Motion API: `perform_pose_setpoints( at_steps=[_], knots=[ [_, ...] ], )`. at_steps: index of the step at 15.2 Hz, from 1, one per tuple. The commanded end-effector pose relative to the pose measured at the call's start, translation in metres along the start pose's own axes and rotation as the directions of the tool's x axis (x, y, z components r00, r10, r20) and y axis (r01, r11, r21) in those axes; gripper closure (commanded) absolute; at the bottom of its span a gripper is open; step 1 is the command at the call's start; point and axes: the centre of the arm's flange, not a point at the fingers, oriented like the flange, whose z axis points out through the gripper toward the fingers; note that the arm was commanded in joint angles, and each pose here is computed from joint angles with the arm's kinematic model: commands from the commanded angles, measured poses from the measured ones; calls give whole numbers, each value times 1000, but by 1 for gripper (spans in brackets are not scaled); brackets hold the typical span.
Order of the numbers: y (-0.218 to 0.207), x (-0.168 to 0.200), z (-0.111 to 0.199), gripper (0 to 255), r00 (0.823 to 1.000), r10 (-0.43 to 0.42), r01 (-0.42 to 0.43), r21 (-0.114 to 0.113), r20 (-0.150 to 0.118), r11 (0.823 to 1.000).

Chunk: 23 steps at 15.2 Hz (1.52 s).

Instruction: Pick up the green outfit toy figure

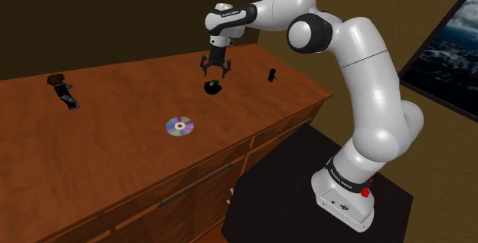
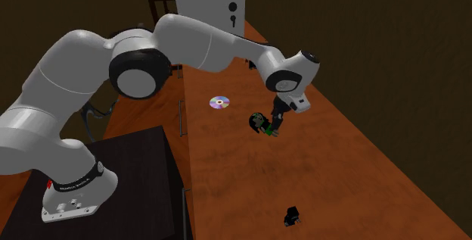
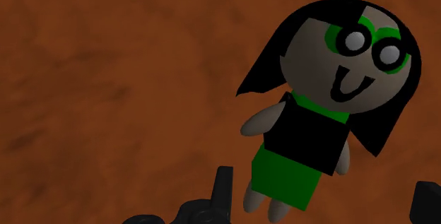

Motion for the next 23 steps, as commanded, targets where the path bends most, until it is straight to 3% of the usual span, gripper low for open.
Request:
perform_pose_setpoints(
  at_steps=[1,8,9,18,23],
  knots=[
    [1,5,10,0,1000,4,-4,2,2,1000],
    [3,12,38,0,1000,4,-4,2,2,1000],
    [3,12,38,255,1000,4,-4,2,2,1000],
    [3,12,38,255,1000,4,-4,2,2,1000],
    [1,5,13,255,1000,4,-4,2,2,1000]
  ],
)
